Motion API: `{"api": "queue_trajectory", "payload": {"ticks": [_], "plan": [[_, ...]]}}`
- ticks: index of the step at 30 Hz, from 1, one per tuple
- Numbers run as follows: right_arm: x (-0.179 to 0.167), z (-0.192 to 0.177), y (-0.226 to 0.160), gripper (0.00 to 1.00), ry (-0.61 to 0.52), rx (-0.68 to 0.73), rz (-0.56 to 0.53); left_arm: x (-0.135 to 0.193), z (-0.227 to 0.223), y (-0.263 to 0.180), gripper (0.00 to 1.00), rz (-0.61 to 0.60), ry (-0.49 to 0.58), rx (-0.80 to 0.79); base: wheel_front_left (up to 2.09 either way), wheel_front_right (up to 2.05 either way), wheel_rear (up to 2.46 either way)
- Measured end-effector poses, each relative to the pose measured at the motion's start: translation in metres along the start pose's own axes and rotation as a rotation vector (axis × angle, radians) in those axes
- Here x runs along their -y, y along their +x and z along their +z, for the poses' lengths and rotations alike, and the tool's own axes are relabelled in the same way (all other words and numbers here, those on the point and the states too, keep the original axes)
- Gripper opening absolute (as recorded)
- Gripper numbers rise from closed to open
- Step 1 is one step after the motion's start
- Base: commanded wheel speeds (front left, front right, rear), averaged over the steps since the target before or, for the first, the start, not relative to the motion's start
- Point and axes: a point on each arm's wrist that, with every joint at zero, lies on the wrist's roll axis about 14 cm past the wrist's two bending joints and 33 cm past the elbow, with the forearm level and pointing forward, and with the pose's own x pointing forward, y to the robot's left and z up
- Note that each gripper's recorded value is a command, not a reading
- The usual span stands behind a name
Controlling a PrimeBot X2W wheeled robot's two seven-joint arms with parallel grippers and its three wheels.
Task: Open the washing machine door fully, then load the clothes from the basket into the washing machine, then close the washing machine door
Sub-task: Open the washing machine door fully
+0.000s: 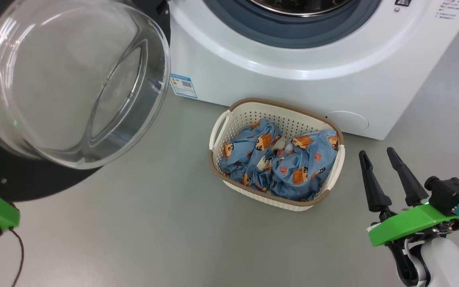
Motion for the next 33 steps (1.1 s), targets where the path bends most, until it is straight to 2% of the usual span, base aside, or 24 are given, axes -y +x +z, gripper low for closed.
{"api": "queue_trajectory", "payload": {"ticks": [12, 33], "plan": [[-0.002, -0.017, 0.007, 1.0, 0.01, -0.04, 0.016, -0.018, 0.009, 0.022, 0.0, 0.041, 0.045, -0.022, 0.0, 0.0, 0.0], [0.002, -0.013, 0.013, 1.0, 0.007, -0.027, 0.008, -0.026, 0.015, 0.037, 0.0, 0.075, 0.061, -0.025, 0.0, 0.0, 0.0]]}}
